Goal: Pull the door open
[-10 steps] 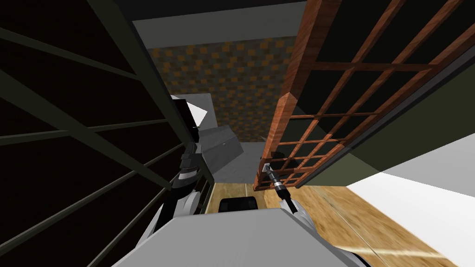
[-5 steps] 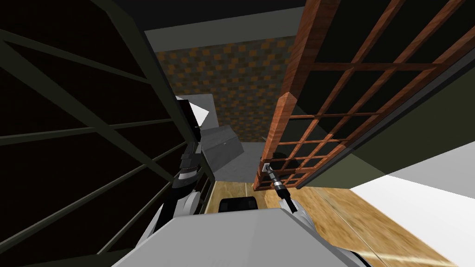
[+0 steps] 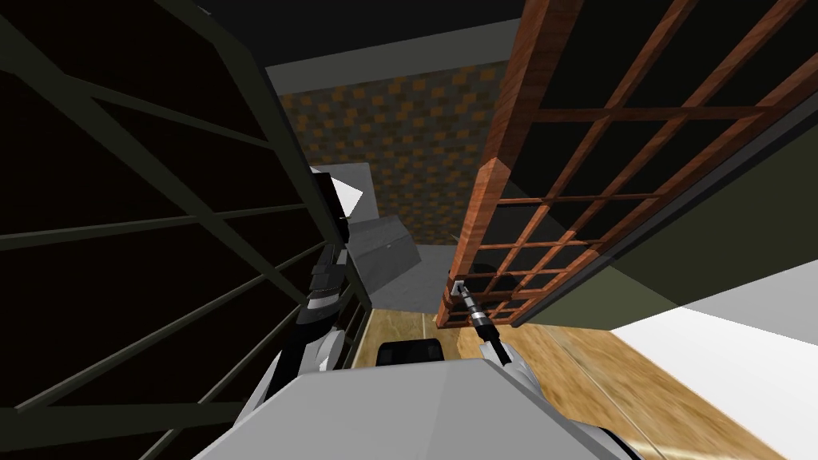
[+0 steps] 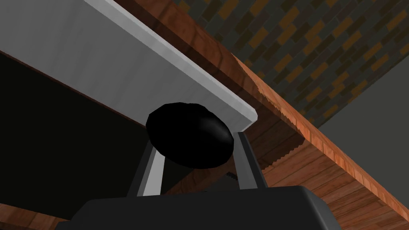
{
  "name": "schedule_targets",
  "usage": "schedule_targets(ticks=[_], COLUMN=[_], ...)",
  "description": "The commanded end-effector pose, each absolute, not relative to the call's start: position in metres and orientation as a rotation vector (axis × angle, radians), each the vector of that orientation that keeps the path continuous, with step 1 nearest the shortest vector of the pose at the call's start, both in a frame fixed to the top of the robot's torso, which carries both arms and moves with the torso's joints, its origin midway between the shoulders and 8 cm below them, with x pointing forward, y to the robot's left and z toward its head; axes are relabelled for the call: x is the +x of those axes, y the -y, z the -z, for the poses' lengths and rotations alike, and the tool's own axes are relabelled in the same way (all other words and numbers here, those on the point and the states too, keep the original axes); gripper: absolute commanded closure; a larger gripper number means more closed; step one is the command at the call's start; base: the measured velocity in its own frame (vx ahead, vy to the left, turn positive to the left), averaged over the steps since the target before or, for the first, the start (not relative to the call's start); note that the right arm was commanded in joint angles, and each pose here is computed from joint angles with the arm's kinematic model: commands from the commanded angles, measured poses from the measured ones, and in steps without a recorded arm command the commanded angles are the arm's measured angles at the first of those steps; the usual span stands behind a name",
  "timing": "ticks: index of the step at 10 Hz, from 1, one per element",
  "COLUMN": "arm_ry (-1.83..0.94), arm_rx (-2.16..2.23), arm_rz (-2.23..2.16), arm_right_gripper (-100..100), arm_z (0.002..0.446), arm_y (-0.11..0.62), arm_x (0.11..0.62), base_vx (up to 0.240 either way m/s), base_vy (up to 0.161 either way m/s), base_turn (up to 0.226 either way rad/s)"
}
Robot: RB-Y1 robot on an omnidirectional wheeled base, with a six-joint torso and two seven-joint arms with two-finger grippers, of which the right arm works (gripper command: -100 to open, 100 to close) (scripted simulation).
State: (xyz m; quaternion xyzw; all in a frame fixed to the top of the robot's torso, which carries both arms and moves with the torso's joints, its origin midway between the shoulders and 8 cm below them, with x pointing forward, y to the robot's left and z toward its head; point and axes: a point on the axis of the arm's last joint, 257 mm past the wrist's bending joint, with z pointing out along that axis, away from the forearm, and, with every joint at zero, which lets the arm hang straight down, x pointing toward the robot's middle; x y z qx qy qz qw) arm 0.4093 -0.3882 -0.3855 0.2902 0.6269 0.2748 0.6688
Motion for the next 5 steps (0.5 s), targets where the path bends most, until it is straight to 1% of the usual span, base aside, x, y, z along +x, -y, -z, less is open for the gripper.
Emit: schedule_targets(ticks=[1,2,5], arm_ry=[-1.397,-1.384,-1.361], arm_rx=[0.702,0.729,0.782], arm_rz=[-0.672,-0.694,-0.743], arm_right_gripper=[100,100,100], arm_z=[0.3871,0.3867,0.3863], arm_y=[0.3831,0.3837,0.3843], arm_x=[0.4096,0.4105,0.4113], base_vx=[-0.037,-0.052,-0.046], base_vy=[-0.022,-0.033,-0.021], base_turn=[0.061,0.099,0.044])
